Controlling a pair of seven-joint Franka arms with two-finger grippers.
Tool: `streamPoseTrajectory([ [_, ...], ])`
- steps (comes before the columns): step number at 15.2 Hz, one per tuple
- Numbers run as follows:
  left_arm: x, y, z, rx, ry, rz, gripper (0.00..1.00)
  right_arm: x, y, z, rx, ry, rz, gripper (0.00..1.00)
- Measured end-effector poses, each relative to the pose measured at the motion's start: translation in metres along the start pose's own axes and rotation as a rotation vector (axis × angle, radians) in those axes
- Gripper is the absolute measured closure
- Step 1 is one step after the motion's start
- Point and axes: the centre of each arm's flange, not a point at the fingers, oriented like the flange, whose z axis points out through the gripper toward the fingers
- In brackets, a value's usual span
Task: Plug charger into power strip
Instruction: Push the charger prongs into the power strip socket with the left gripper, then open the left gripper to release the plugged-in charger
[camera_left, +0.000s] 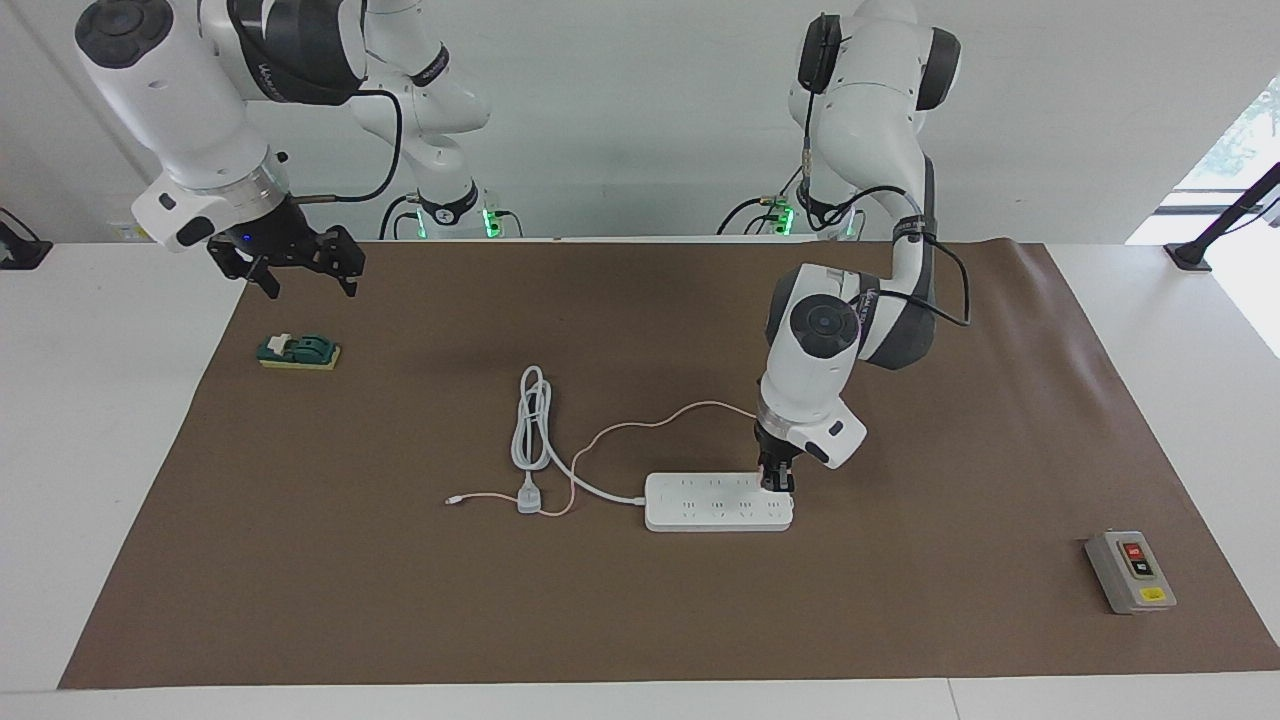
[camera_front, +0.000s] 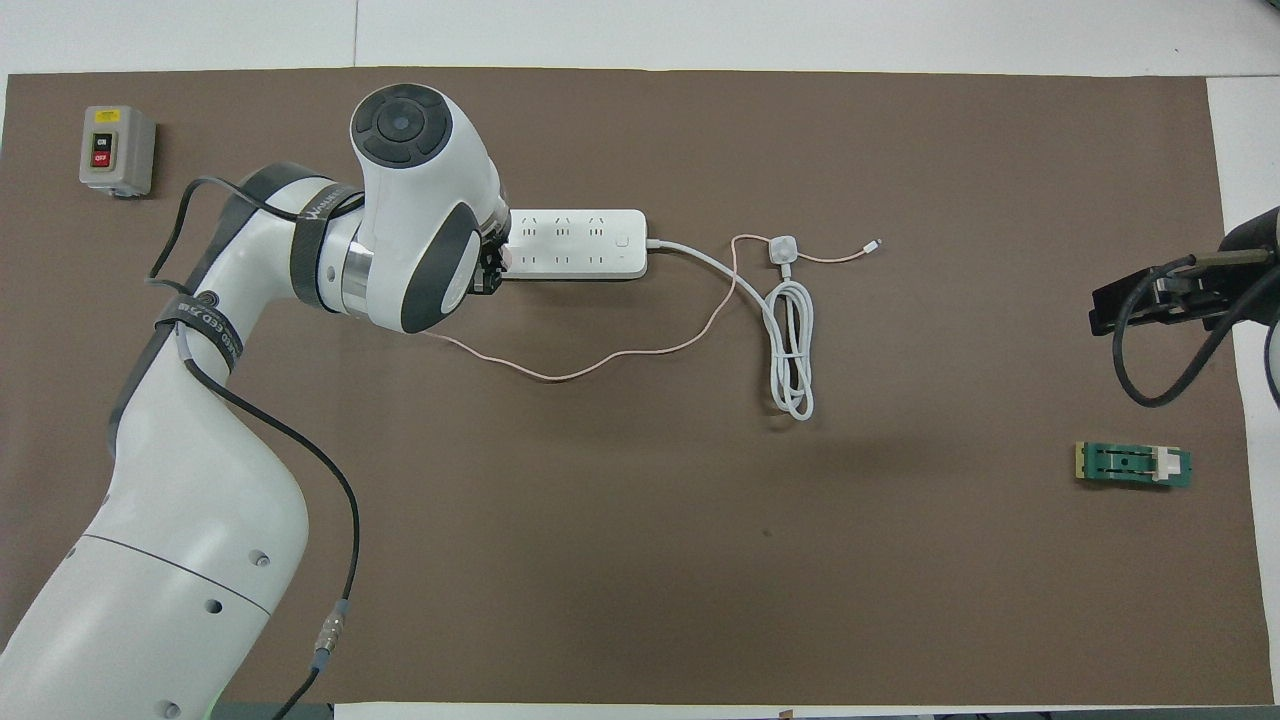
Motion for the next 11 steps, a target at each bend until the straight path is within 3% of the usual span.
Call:
streamPoseTrajectory([
  [5, 0.002, 0.001, 0.0, 0.0, 0.002, 0.054, 0.66, 0.0, 0.0, 0.0, 0.0, 0.0, 0.0, 0.0],
  [8, 0.016, 0.009, -0.022, -0.025, 0.0, 0.052, 0.4, 0.0, 0.0, 0.0, 0.0, 0.0, 0.0, 0.0],
  [11, 0.047, 0.013, -0.072, -0.033, 0.0, 0.076, 0.09, 0.0, 0.0, 0.0, 0.0, 0.0, 0.0, 0.0],
])
